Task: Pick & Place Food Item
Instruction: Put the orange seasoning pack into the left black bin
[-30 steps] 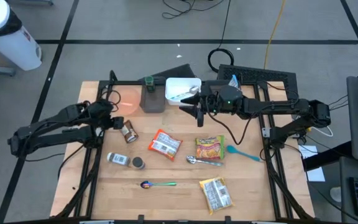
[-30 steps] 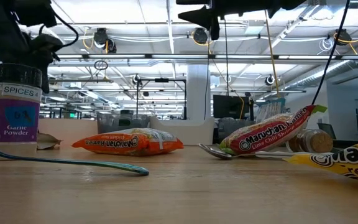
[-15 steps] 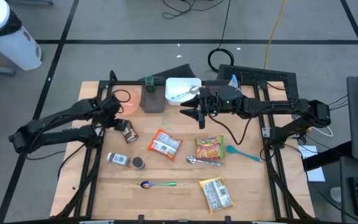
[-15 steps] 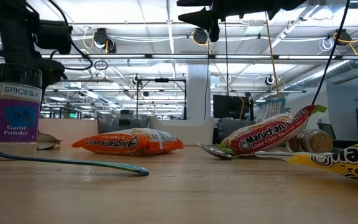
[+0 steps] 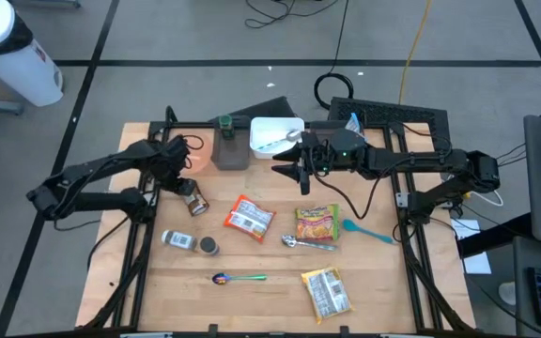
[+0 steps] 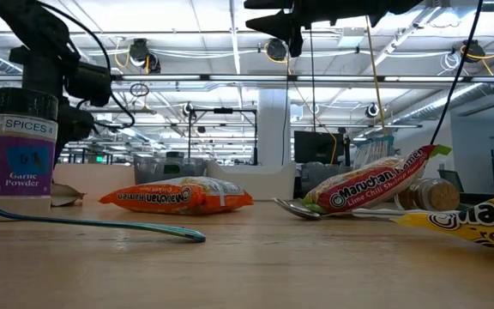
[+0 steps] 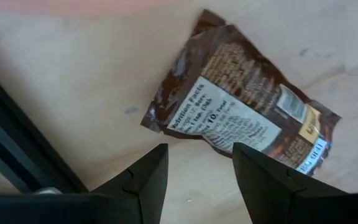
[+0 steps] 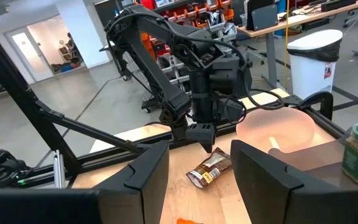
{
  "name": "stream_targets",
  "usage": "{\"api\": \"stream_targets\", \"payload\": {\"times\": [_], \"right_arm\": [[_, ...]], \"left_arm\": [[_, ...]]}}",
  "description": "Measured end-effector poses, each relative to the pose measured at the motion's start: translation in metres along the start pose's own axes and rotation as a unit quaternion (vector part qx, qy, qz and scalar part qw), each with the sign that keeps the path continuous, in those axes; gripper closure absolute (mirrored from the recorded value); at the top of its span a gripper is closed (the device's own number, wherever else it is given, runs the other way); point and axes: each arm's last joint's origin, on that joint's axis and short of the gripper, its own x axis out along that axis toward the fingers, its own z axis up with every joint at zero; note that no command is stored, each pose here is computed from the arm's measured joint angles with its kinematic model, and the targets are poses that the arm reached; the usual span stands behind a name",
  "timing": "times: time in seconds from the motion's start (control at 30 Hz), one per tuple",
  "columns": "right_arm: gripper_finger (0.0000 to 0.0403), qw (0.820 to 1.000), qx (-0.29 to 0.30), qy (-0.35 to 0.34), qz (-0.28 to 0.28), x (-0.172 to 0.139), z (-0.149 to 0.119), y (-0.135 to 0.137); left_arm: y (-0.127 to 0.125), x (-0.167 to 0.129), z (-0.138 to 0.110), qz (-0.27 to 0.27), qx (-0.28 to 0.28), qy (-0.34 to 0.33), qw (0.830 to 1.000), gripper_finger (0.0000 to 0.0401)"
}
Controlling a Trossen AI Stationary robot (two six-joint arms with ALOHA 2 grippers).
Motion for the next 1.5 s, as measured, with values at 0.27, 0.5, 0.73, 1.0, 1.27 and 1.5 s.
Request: {"api": "stream_targets", "payload": {"times": [0.27, 0.5, 0.73, 1.0, 1.27, 1.5], "right_arm": [[0.0238, 1.0, 0.0, -0.002, -0.01, -0.001, 0.002, -0.006], [0.0238, 1.0, 0.01, -0.007, -0.019, -0.002, 0.004, -0.012], [0.0238, 1.0, 0.01, -0.006, -0.017, -0.002, 0.003, -0.012], [0.0238, 1.0, 0.006, -0.006, -0.017, -0.002, 0.003, -0.012], [0.0238, 1.0, 0.005, -0.006, -0.017, -0.002, 0.003, -0.012], [0.0238, 1.0, 0.005, -0.006, -0.017, -0.002, 0.003, -0.012]], "left_arm": [[0.001, 0.003, 0.003, 0.024, -0.052, 0.0, 0.998, 0.0215], [0.001, 0.009, 0.007, 0.039, -0.051, 0.018, 0.998, 0.0215], [0.001, 0.01, 0.01, 0.053, -0.046, 0.0, 0.998, 0.0215], [-0.004, 0.011, 0.014, 0.012, -0.029, -0.006, 0.999, 0.0215], [-0.014, 0.012, 0.014, -0.021, -0.01, -0.01, 1.0, 0.0215], [-0.026, 0.015, 0.011, -0.035, 0.002, -0.019, 0.999, 0.0215]]}}
